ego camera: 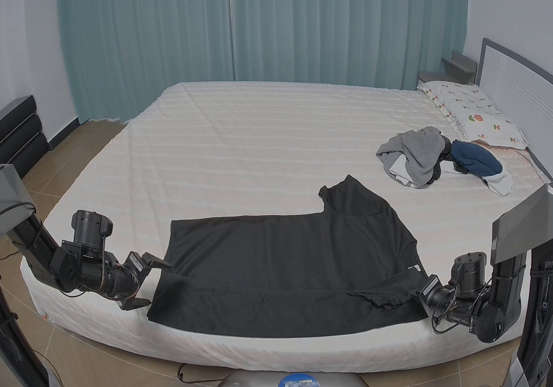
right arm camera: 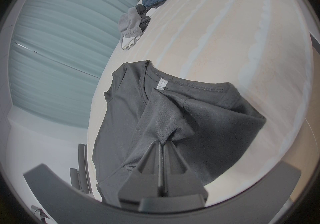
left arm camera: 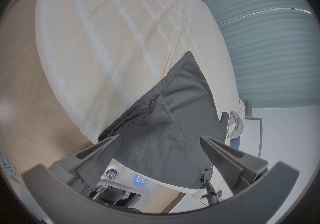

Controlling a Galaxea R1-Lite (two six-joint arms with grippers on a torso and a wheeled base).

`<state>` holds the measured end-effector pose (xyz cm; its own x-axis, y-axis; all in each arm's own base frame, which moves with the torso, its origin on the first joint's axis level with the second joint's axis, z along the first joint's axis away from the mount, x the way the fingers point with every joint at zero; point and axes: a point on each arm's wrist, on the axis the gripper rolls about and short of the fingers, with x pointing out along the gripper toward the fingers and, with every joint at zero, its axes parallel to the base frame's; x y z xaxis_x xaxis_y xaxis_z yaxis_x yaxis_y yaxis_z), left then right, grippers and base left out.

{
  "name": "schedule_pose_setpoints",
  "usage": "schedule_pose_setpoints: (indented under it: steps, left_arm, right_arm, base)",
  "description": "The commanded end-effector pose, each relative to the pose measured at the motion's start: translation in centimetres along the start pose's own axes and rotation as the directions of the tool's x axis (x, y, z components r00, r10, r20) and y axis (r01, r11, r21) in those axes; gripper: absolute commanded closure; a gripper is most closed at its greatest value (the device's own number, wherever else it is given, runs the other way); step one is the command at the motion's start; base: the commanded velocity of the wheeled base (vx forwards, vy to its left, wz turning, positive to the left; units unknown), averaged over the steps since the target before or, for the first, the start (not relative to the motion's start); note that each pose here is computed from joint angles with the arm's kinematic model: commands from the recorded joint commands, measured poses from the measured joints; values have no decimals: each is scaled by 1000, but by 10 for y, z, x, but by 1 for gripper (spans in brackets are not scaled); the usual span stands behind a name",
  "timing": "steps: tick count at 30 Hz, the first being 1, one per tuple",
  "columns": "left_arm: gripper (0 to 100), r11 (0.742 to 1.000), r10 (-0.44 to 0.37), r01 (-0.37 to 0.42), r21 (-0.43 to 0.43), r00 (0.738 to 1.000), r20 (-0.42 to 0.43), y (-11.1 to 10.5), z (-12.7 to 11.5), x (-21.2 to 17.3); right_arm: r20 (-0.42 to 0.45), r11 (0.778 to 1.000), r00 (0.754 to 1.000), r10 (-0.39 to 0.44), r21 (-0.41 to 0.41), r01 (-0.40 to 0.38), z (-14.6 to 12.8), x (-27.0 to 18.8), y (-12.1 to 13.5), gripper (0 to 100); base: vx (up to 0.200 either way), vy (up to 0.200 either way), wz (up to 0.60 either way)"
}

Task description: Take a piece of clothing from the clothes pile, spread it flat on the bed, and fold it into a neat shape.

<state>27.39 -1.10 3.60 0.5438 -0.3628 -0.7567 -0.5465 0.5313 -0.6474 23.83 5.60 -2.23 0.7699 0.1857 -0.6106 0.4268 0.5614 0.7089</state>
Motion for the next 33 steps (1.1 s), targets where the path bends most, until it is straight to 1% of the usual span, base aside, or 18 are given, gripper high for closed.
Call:
schedule_pose_setpoints:
  steps: [1, 3, 8, 18, 25, 29, 33]
  left_arm:
    - [0, 1000, 0, 0, -1, 1000, 0, 0, 0, 0]
    - [0, 1000, 0, 0, -1, 1000, 0, 0, 0, 0]
    - [0, 1000, 0, 0, -1, 1000, 0, 0, 0, 0]
    - [0, 1000, 0, 0, -1, 1000, 0, 0, 0, 0]
    - [0, 1000, 0, 0, -1, 1000, 0, 0, 0, 0]
    - [0, 1000, 0, 0, -1, 1000, 0, 0, 0, 0]
    - [0, 1000, 0, 0, -1, 1000, 0, 0, 0, 0]
  right_arm:
    - [7, 1000, 1000, 26, -4, -26, 1, -11, 6, 100]
    - [5, 999, 999, 49, -6, -49, 2, -21, 10, 100]
    - [-20, 999, 999, 46, -20, -46, -4, -29, 9, 100]
    - [-27, 998, 998, 61, -32, -62, -6, -32, 13, 100]
    - [-1, 992, 993, 121, -36, -121, -1, -46, 24, 100]
    - [-34, 994, 995, 96, -46, -97, -7, -47, 23, 100]
    - [-39, 995, 995, 88, -47, -90, -7, -47, 22, 100]
  base:
    - [0, 0, 0]
    - [0, 0, 0]
    - [0, 0, 0]
    - [0, 0, 0]
    - [0, 0, 0]
    - [0, 0, 0]
    - [0, 0, 0]
